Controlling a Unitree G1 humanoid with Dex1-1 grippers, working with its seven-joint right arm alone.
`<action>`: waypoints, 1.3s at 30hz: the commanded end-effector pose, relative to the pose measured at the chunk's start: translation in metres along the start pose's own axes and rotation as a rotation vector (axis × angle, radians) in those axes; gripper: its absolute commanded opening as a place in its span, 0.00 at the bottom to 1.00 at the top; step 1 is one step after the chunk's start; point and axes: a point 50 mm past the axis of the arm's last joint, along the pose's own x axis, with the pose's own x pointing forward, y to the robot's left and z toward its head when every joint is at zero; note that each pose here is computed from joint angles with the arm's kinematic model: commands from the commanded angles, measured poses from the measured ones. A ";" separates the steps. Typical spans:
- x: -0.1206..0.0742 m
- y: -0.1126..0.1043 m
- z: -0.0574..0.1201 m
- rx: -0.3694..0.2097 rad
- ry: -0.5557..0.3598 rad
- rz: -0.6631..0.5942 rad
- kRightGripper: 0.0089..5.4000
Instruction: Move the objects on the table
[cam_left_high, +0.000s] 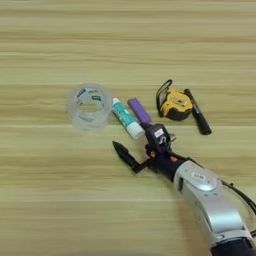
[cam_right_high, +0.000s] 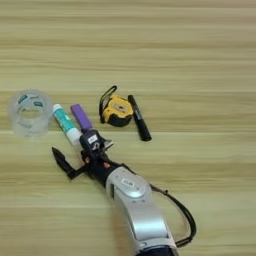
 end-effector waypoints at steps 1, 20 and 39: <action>0.008 -0.007 0.019 0.002 -0.074 -0.002 0.99; 0.010 -0.010 0.016 0.041 -0.067 0.000 0.81; 0.011 -0.011 0.013 0.038 -0.061 -0.004 0.45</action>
